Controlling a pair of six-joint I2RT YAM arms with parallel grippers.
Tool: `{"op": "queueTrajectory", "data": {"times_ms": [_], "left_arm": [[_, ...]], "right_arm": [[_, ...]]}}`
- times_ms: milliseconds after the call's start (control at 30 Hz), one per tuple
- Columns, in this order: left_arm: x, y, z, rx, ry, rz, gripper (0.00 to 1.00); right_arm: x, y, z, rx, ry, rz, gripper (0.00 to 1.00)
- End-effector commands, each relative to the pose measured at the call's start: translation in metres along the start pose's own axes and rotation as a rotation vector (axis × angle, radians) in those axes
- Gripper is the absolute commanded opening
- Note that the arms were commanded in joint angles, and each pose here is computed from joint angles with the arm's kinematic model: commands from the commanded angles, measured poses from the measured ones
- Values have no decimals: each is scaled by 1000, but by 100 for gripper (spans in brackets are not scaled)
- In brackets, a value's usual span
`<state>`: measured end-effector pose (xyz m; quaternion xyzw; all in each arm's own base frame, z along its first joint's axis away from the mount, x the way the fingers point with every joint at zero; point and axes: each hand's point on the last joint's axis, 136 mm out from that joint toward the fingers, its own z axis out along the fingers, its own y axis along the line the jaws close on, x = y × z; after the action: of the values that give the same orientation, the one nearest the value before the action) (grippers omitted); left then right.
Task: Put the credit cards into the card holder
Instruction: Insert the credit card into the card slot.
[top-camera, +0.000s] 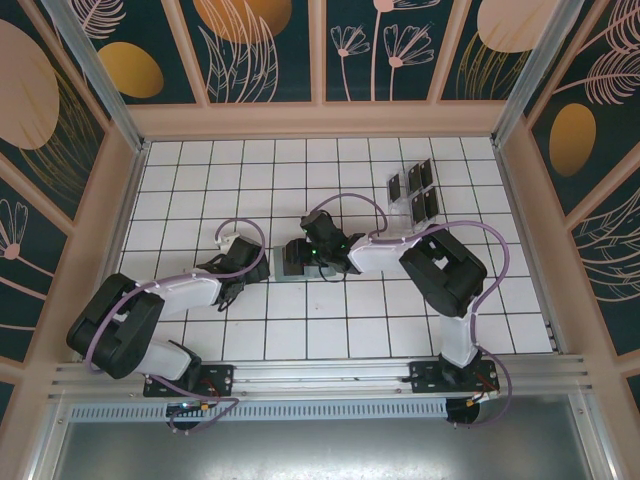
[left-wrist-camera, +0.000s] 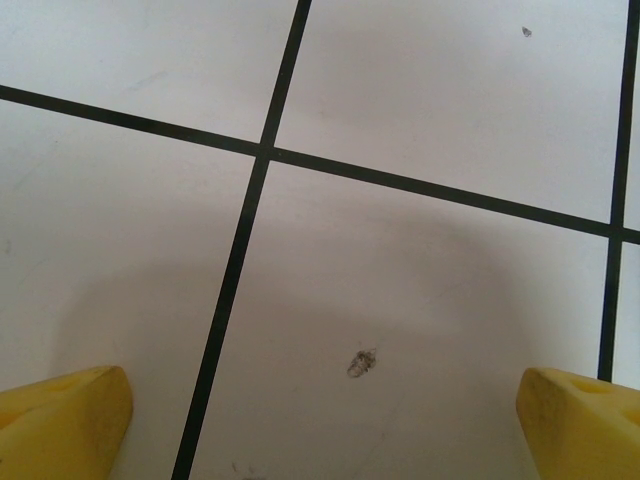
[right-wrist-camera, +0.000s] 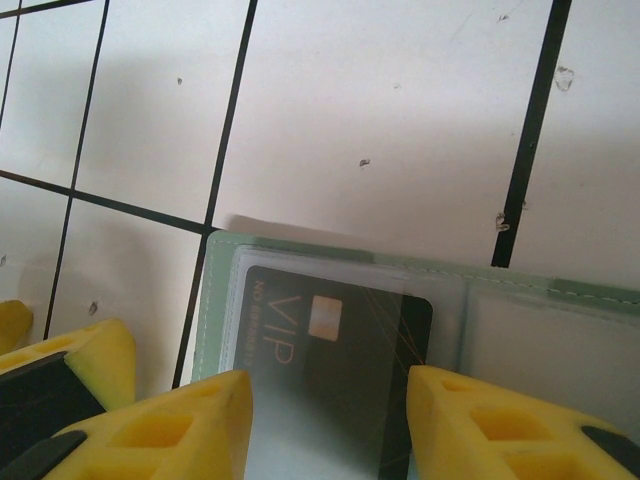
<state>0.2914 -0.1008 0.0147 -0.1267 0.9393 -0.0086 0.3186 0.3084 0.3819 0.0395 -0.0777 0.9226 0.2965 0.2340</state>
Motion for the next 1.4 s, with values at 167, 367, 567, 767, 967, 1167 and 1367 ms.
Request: {"op": "queueTrajectory", "data": {"times_ms": [167,367,567,767,967,1167,1367], "left_arm": [[-4,-10,5,26,9,7,98],[-5,-12,7,28,12,15,99],[-4,-13,10,25,18,20,99],[-5,-16,11,26,20,27,98],[-5,-18,15,26,26,33,98],[-1,-18,19,23,39,41,98],[4,-18,24,23,55,46,99]], "right_arm": [[-10,-6,-13,38,-48,-3,45],[-16,-3,-22,31,-79,-5,45],[-10,-6,-15,40,-52,-3,45],[-2,-10,-6,41,-20,3,45],[0,-11,-2,44,-5,2,45],[3,-5,4,29,14,0,45],[5,4,7,13,23,-11,45]]}}
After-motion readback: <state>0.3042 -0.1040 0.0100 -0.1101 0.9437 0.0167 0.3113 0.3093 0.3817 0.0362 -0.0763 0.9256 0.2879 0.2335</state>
